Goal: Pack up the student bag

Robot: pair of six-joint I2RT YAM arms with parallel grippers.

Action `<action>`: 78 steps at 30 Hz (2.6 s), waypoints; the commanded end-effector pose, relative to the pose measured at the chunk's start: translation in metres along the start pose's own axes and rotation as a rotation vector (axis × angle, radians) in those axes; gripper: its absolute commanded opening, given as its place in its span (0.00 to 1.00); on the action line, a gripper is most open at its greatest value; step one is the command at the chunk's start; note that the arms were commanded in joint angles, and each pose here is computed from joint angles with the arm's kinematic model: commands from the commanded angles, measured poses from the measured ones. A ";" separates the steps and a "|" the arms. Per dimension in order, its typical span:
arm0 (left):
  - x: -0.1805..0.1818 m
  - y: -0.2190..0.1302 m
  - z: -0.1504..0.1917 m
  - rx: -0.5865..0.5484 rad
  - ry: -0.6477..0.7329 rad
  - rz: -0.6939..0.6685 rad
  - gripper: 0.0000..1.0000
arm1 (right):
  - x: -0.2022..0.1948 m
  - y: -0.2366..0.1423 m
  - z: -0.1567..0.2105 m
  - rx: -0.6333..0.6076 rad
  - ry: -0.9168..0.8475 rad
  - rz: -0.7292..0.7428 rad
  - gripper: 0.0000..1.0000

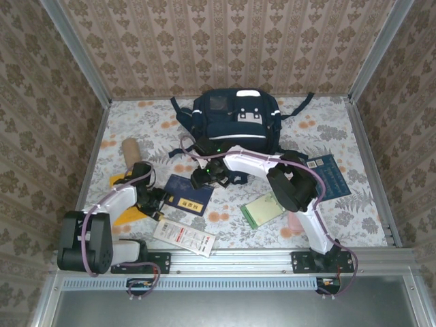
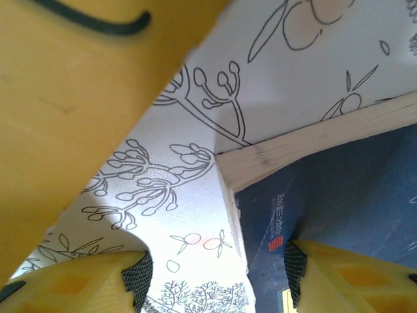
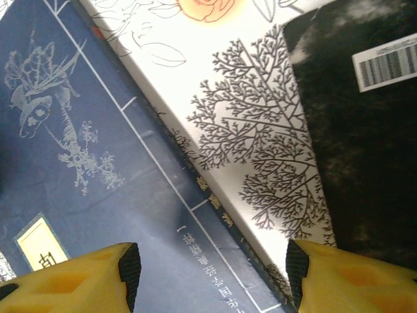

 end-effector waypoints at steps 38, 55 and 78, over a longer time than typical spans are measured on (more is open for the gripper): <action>0.023 -0.040 0.135 0.293 0.838 0.095 0.81 | -0.051 -0.035 0.039 0.000 0.025 0.099 0.64; -0.010 0.003 0.116 0.207 0.887 0.000 0.81 | -0.054 -0.046 0.048 -0.013 0.033 0.110 0.64; -0.027 -0.042 0.060 -0.036 0.694 0.129 0.82 | -0.010 -0.068 0.138 0.056 0.264 -0.248 0.65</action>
Point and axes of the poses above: each hand's point on the last joint's axis, 136 mm out from that joint toward the fingers, its own y axis out along the fingers, its own x axis along the line the jaws close on, z = x × y, the point moved 2 cm from there along -y, back along the fingers, and after that the axes turned 3 degrees about y, right-handed, at the moved point
